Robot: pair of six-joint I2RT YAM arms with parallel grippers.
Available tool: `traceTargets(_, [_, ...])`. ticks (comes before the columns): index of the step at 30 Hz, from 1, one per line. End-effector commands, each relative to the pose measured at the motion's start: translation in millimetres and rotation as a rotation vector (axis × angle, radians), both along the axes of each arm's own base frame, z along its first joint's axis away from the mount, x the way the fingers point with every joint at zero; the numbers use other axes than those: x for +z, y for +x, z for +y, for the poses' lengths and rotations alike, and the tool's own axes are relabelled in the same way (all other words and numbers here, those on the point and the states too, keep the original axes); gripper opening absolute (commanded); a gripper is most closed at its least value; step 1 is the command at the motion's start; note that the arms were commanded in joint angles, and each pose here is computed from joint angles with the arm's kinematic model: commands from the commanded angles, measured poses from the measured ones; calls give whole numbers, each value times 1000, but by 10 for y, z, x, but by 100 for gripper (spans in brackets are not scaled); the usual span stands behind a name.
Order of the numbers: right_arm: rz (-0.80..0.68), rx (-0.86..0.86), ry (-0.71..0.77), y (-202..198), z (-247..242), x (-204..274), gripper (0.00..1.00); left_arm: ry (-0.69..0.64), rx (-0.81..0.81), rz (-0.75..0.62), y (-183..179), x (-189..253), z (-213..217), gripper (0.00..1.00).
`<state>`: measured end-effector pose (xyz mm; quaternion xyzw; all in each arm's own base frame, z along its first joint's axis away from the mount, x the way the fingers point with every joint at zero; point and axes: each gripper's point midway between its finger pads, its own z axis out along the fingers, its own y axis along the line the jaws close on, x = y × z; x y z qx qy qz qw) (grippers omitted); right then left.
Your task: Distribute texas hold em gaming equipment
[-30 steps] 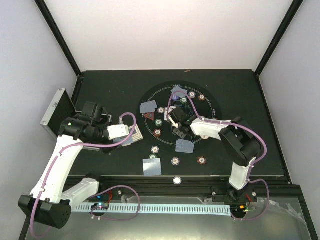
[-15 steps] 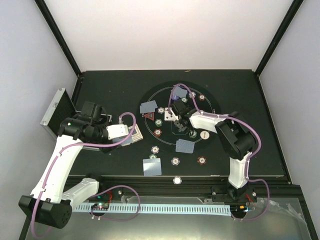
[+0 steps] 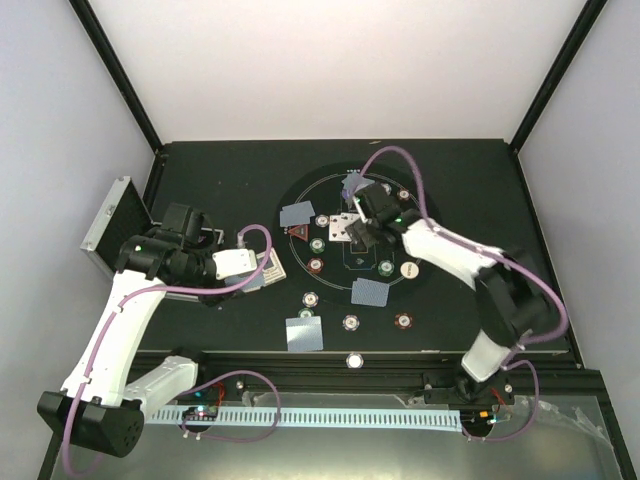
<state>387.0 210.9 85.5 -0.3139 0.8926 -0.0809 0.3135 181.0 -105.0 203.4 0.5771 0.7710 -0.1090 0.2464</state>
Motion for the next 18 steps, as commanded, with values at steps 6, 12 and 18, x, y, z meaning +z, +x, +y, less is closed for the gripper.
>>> traceTargets(6, [-1,-62,750,-87,277,1652,100,-32,-10,-16,-68,169,-25,2])
traceTargets(12, [239,-30,871,-503,612,1465,100,-25,-10,-9,-86,130,-13,1])
traceTargets(18, [389,49,1049,-1120,931,1603,100,-33,-18,-19,-100,162,-26,2])
